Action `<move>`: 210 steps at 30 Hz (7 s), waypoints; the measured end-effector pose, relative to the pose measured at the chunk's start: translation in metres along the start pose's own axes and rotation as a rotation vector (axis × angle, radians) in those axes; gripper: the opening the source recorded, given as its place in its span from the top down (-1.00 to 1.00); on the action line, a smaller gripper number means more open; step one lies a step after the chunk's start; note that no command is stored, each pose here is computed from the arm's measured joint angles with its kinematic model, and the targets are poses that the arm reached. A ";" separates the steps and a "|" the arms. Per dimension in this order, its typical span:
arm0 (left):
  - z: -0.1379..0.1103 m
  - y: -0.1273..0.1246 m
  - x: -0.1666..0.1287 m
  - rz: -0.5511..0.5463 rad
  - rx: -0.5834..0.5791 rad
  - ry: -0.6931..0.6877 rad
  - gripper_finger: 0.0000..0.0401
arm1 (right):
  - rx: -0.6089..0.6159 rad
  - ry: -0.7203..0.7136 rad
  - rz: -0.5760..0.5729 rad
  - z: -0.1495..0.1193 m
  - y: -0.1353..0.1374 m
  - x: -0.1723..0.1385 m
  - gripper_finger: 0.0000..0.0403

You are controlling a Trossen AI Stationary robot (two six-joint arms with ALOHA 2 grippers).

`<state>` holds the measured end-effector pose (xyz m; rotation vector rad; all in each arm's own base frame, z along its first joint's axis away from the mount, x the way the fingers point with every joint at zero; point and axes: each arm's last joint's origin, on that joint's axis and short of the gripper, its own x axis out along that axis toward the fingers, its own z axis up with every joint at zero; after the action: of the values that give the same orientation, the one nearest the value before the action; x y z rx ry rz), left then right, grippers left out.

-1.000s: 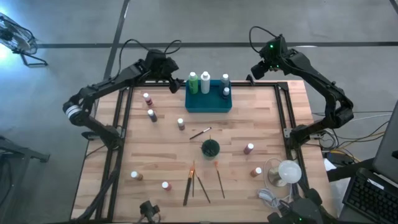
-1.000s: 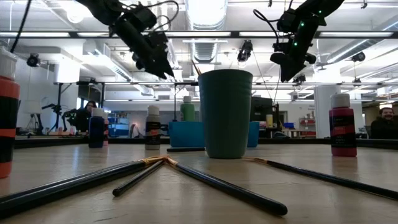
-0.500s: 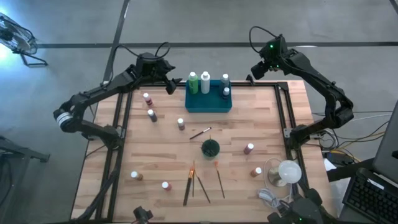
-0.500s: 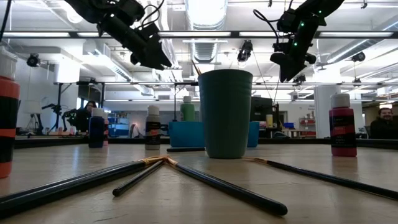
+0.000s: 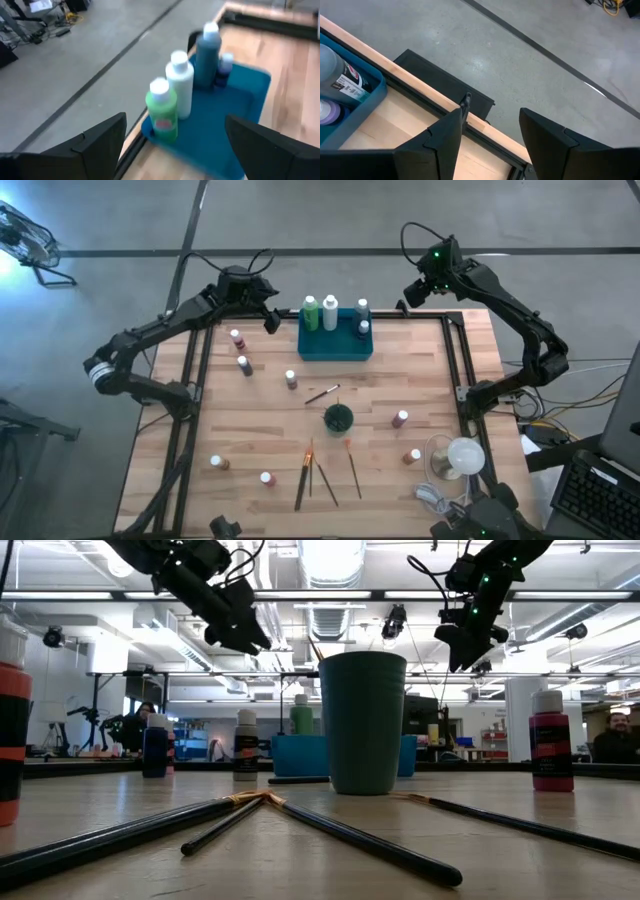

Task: Pick & Place Paint Supplies
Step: Put the pink paint bottle into the blue bin

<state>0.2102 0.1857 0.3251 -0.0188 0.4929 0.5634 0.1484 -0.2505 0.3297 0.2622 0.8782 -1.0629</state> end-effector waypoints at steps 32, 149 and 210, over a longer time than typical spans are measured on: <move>-0.024 0.002 -0.039 0.283 -0.214 0.638 -0.57 | -0.007 -0.003 0.000 0.000 0.000 0.000 0.09; -0.093 0.058 0.036 0.211 -0.271 1.090 -0.43 | -0.020 0.011 0.001 -0.003 0.001 0.003 -0.02; -0.092 0.058 0.036 0.209 -0.265 1.084 0.37 | -0.019 0.003 0.000 -0.002 0.001 0.003 0.33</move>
<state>0.1659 0.2393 0.2339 -0.5530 1.4802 0.7997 0.1485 -0.2508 0.3260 0.2481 0.8909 -1.0537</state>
